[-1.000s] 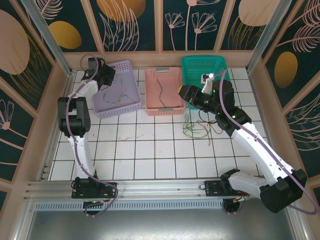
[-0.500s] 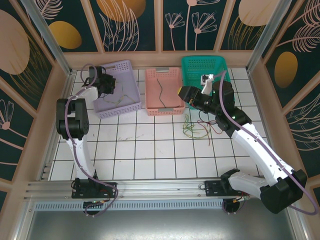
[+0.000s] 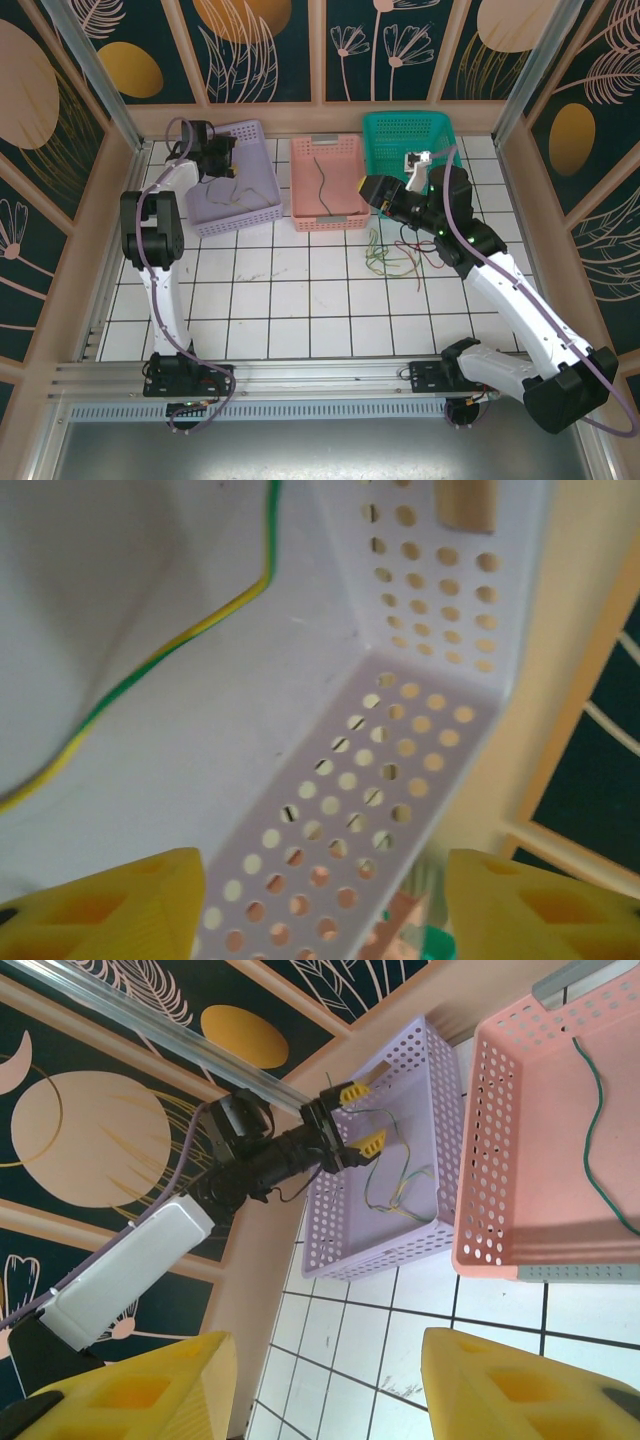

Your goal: Untangle the cables

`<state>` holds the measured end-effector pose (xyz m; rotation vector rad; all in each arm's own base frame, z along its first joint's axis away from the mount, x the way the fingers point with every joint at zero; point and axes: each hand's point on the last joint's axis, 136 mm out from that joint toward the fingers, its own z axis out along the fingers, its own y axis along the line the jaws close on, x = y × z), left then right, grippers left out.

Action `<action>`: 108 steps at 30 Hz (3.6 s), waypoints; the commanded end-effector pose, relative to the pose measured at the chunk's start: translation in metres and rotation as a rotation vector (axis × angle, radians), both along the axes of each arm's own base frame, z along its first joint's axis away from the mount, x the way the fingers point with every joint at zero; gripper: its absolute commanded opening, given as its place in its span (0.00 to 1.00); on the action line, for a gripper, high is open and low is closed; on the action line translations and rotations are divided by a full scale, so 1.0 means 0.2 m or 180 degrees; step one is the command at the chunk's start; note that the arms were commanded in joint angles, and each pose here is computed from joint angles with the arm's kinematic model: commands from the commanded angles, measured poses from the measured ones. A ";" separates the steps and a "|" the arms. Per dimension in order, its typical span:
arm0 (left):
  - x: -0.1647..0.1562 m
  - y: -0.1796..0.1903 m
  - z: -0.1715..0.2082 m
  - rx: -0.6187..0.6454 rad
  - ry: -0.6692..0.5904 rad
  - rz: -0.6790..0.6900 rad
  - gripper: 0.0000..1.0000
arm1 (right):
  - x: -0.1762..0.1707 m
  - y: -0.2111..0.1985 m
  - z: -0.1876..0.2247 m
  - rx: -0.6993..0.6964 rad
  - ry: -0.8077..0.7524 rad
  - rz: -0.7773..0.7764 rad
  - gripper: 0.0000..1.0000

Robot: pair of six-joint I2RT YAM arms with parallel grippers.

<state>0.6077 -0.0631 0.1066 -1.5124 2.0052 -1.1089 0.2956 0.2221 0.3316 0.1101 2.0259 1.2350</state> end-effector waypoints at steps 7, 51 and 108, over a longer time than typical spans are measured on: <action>-0.16 0.09 0.43 0.0422 -0.0153 0.0056 0.79 | 0.05 -0.19 -0.05 -0.0191 0.0156 -0.0638 0.51; -1.59 -1.54 0.23 0.0704 -0.1388 -0.3178 0.17 | 0.05 -0.31 -1.16 -0.1689 0.1294 -0.0633 0.35; -1.46 -1.88 -0.23 0.1591 -0.1109 -0.3936 0.64 | 0.00 -1.17 -1.28 -0.1940 0.1667 -0.1940 0.00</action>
